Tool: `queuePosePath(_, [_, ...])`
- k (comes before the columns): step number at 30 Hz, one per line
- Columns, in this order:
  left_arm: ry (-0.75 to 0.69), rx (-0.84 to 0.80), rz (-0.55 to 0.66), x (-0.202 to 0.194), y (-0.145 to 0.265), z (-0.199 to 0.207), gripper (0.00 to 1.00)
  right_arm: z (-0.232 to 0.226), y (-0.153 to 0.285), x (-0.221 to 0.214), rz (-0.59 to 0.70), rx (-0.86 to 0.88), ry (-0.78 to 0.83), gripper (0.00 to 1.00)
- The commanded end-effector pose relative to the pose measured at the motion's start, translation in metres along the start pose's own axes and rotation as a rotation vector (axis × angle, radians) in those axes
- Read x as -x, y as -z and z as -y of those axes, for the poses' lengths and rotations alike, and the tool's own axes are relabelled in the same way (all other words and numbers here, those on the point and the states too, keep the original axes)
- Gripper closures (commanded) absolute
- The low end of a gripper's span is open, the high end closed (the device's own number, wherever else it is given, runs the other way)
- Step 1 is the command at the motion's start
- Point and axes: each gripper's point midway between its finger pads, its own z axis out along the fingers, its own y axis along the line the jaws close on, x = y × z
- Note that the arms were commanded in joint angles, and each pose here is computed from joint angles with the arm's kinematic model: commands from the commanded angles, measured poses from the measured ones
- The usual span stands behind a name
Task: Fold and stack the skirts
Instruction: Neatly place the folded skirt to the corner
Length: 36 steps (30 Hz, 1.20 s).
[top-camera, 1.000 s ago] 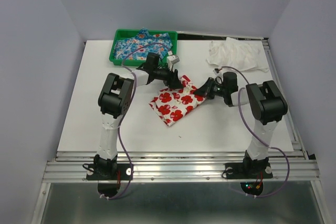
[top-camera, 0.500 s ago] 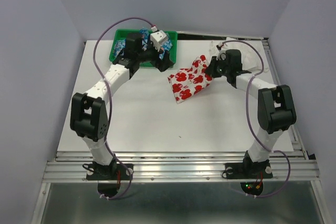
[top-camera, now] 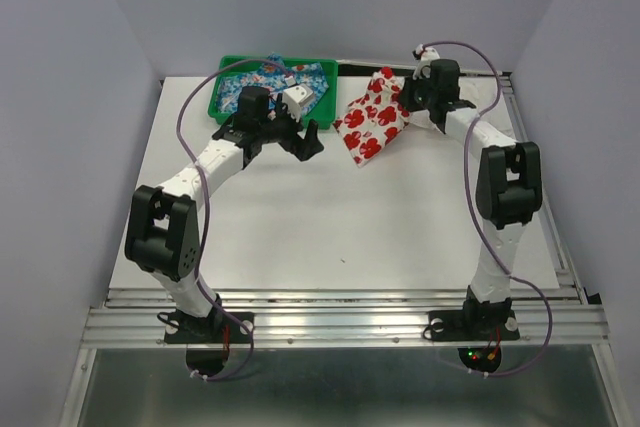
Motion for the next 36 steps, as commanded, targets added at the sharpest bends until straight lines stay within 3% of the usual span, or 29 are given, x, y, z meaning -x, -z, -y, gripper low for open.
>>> queuePosePath(1, [-0.036,0.009,0.081,0.027,0.018,0.009,0.01,0.017,0.0,0.067,0.162,-0.041,0.051,0.99])
queuePosePath(9, [-0.024,0.014,0.088,0.022,0.021,0.011,0.01,0.035,0.003,0.114,0.257,-0.099,0.106,0.99])
queuePosePath(26, [-0.002,-0.006,0.084,0.015,0.018,0.014,0.01,0.091,0.042,0.166,0.366,-0.197,0.117,0.99])
queuePosePath(33, [0.003,-0.014,0.081,0.014,0.016,0.015,0.01,0.128,0.076,0.171,0.39,-0.185,0.015,0.99])
queuePosePath(36, [0.005,-0.016,0.079,0.013,0.015,0.015,0.01,0.142,0.074,0.15,0.354,-0.16,-0.032,0.99])
